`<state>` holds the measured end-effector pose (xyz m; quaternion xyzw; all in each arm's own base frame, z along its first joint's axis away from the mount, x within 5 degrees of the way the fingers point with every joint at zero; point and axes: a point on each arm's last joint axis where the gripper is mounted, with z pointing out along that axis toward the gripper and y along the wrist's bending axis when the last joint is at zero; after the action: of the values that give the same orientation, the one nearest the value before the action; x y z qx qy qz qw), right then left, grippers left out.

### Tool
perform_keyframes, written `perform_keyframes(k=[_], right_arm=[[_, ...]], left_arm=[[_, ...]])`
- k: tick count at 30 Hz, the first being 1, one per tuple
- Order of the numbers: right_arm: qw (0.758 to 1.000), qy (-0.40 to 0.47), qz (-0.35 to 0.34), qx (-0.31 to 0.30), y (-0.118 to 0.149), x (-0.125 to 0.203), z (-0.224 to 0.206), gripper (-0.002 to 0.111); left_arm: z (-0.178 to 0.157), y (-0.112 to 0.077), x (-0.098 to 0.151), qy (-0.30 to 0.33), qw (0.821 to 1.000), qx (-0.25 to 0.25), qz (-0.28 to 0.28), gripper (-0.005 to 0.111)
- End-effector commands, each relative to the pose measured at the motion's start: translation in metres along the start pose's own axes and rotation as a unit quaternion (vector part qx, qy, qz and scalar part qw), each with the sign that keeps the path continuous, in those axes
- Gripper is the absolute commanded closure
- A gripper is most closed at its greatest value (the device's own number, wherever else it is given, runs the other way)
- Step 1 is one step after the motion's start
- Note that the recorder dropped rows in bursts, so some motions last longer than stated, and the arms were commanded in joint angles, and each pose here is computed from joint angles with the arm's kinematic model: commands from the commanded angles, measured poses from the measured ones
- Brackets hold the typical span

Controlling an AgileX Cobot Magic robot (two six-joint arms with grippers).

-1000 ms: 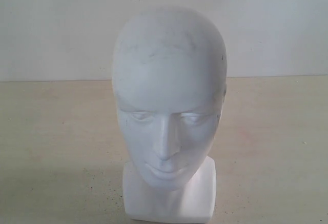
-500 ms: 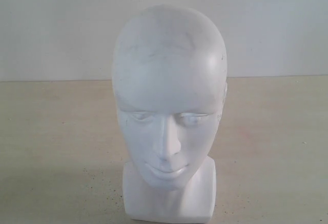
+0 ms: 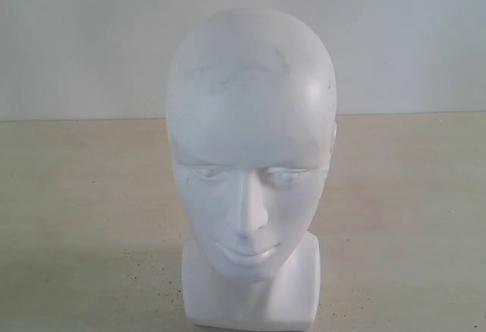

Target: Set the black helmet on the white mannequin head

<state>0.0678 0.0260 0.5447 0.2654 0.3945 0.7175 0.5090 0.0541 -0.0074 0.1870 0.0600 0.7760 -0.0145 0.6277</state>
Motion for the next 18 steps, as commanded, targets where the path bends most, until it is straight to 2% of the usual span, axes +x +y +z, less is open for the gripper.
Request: perform_keyframes(k=[1,5,9,18], right_arm=[[0.999,-0.030,0.021,-0.025,0.007,-0.006,0.003,0.108],[0.996,-0.025,-0.081,-0.011,0.002,-0.005,0.008,0.108],[0.977,-0.010,-0.214,0.003,-0.003,-0.003,0.011,0.108],[0.973,0.029,-0.230,0.026,-0.013,0.003,0.018,0.108]], left_arm=[[0.000,-0.001,0.001,0.000,1.000,0.003,-0.005,0.102],[0.000,-0.001,0.001,0.000,1.000,0.003,-0.005,0.102],[0.000,-0.001,0.001,0.000,1.000,0.003,-0.005,0.102],[0.000,-0.001,0.001,0.000,1.000,0.003,-0.005,0.102]])
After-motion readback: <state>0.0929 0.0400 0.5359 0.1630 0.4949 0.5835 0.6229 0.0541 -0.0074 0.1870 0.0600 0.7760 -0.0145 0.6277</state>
